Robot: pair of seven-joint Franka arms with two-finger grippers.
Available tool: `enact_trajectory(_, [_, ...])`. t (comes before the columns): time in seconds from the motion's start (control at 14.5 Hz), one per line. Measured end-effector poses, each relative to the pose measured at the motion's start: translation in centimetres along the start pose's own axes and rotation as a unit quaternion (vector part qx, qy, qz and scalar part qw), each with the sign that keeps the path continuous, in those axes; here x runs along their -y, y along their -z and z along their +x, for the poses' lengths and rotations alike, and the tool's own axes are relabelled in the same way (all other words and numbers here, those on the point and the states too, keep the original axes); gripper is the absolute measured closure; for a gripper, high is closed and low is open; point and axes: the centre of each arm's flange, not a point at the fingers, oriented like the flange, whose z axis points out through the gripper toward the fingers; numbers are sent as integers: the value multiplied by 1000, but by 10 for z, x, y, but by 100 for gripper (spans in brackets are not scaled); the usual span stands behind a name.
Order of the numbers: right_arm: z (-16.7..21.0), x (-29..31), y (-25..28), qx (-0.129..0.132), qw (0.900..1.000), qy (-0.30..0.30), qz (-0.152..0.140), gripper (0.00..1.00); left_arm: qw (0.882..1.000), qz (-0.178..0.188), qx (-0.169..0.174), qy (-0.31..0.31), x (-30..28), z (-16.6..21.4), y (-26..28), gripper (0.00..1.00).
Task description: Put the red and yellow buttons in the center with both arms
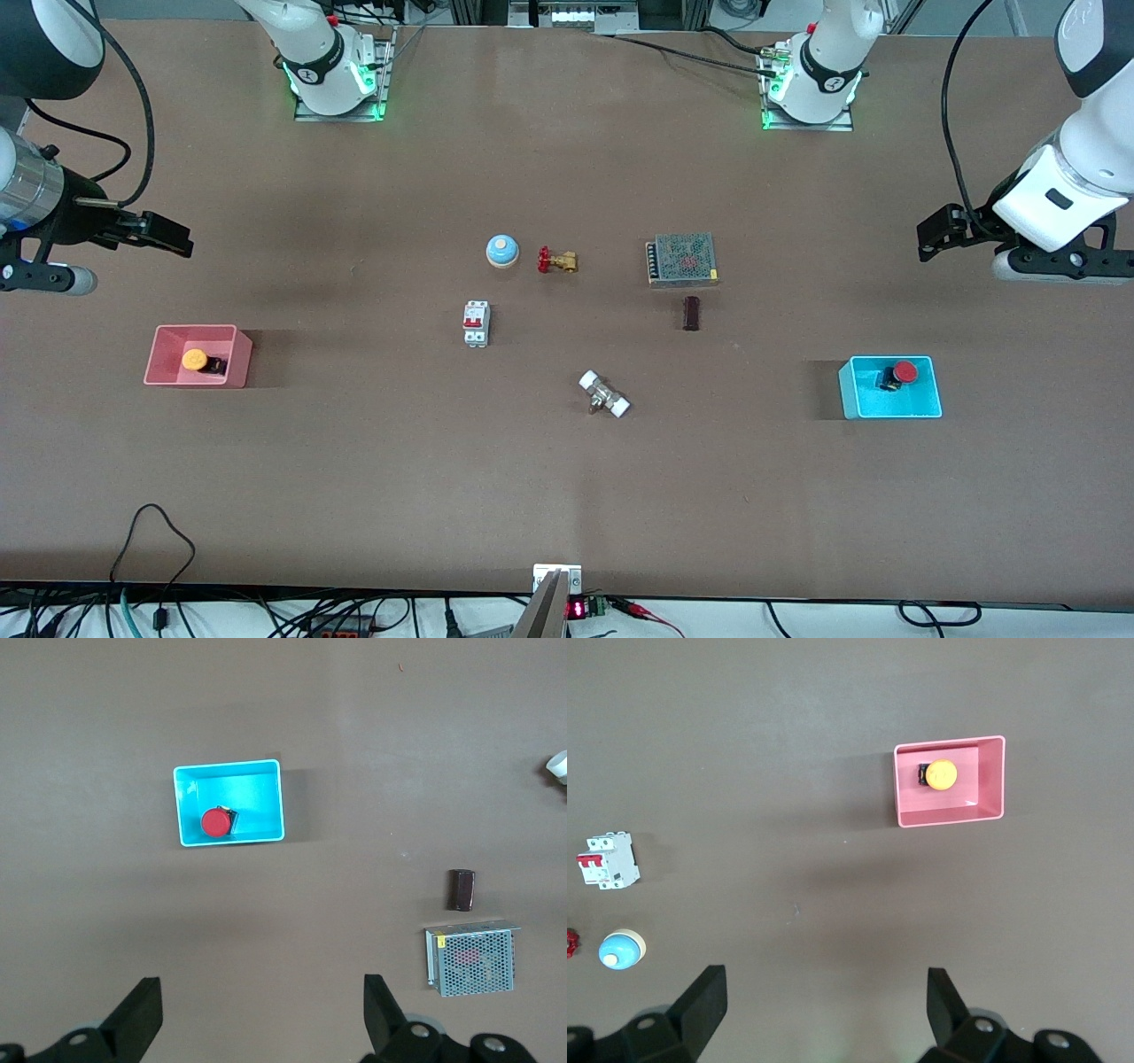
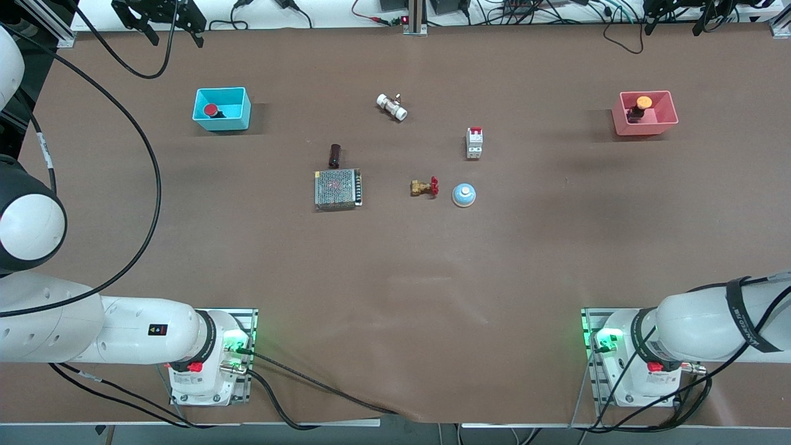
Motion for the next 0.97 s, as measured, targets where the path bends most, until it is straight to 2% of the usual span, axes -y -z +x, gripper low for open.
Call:
enact_trajectory(0.41, [1, -7, -6, 4, 1000, 2, 0, 0, 1000, 0, 0, 0, 0, 0, 0, 0])
enact_trajectory(0.69, [7, -20, -35, 13, 999, 30, 0, 0, 1000, 0, 1, 0, 0, 0, -1, 0])
enact_trajectory(0.83, [18, -38, -61, -13, 999, 50, 3, 0, 1000, 0, 8, 1, 1, 3, -8, 0])
enact_trajectory(0.97, [29, -57, -97, -38, 997, 61, -6, 0, 1000, 0, 21, 3, 3, 8, -23, 0])
